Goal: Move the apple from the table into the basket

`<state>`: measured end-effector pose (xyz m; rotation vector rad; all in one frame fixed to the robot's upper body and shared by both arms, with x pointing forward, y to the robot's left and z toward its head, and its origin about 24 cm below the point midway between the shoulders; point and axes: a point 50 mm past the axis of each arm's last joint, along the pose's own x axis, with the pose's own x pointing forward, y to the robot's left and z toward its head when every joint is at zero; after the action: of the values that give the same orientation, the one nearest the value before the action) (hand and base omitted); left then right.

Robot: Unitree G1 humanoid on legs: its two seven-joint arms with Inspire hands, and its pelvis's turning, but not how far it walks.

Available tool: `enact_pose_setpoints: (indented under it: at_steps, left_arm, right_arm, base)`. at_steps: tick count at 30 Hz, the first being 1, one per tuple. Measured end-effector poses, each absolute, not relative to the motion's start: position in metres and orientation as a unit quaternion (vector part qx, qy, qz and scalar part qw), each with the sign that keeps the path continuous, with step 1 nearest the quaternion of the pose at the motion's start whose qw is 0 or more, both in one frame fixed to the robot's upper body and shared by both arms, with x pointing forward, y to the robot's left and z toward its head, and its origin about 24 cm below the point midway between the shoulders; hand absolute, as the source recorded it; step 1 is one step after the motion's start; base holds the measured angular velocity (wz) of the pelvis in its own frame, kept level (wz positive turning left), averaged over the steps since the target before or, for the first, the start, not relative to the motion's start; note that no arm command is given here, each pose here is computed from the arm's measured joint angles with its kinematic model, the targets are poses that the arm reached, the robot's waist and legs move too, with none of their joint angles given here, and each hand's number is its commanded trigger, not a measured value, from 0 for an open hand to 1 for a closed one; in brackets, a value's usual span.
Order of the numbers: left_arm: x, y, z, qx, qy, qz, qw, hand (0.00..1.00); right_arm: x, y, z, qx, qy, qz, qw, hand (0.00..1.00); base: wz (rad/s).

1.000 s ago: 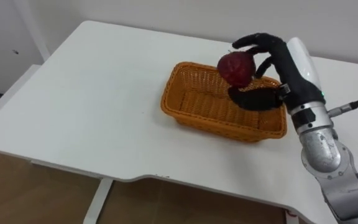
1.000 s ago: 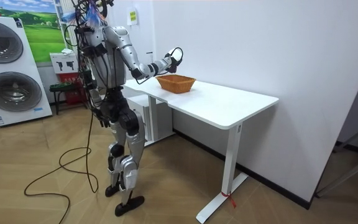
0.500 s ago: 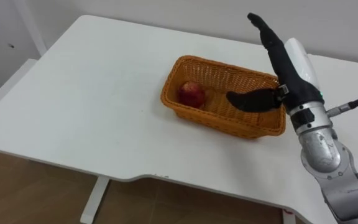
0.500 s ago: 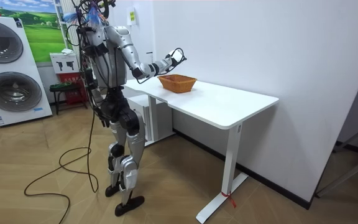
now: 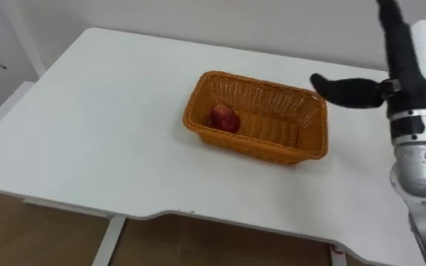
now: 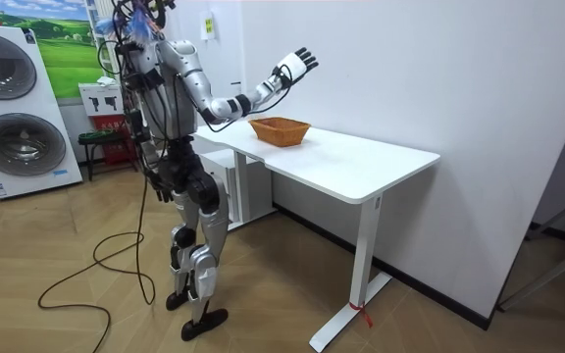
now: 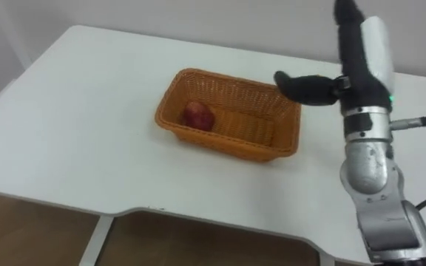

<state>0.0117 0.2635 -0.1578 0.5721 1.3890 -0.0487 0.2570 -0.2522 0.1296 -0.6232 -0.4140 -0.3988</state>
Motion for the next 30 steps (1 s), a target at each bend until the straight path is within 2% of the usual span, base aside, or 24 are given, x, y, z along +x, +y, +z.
enact_pose_setpoints:
  at_steps: [3,8,12,16,21,23,30]
  left_arm:
    - [0.007,0.265,-0.157,0.256,0.631,-0.012,0.733,0.0]
    - [0.002,0.269,-0.156,0.255,0.632,0.01,0.732,0.0]
    - [0.001,0.272,-0.154,0.26,0.628,0.024,0.733,0.0]
    - [0.005,0.271,-0.153,0.265,0.619,0.032,0.738,0.0]
    - [0.005,0.273,-0.153,0.27,0.622,0.045,0.734,0.0]
    - [0.002,0.273,-0.153,0.269,0.633,0.049,0.724,0.0]
    - [0.002,0.276,-0.152,0.252,0.642,0.077,0.72,0.0]
  right_arm:
    - [0.248,-0.277,0.142,-0.271,-0.225,-0.278,0.894,0.0]
    - [0.226,-0.318,0.156,-0.226,-0.255,-0.435,0.834,0.0]
    - [0.212,-0.339,0.155,-0.19,-0.253,-0.519,0.794,0.0]
    - [0.186,-0.365,0.138,-0.143,-0.215,-0.604,0.754,0.0]
    - [0.164,-0.39,0.093,-0.104,-0.108,-0.678,0.719,0.0]
    - [0.145,-0.4,0.06,-0.091,-0.022,-0.705,0.703,0.0]
    - [0.085,-0.408,-0.024,-0.02,0.199,-0.754,0.626,0.0]
  base:
    - [-0.09]
    - [-0.12]
    - [-0.03]
    - [-0.11]
    - [-0.05]
    - [0.0]
    - [-0.03]
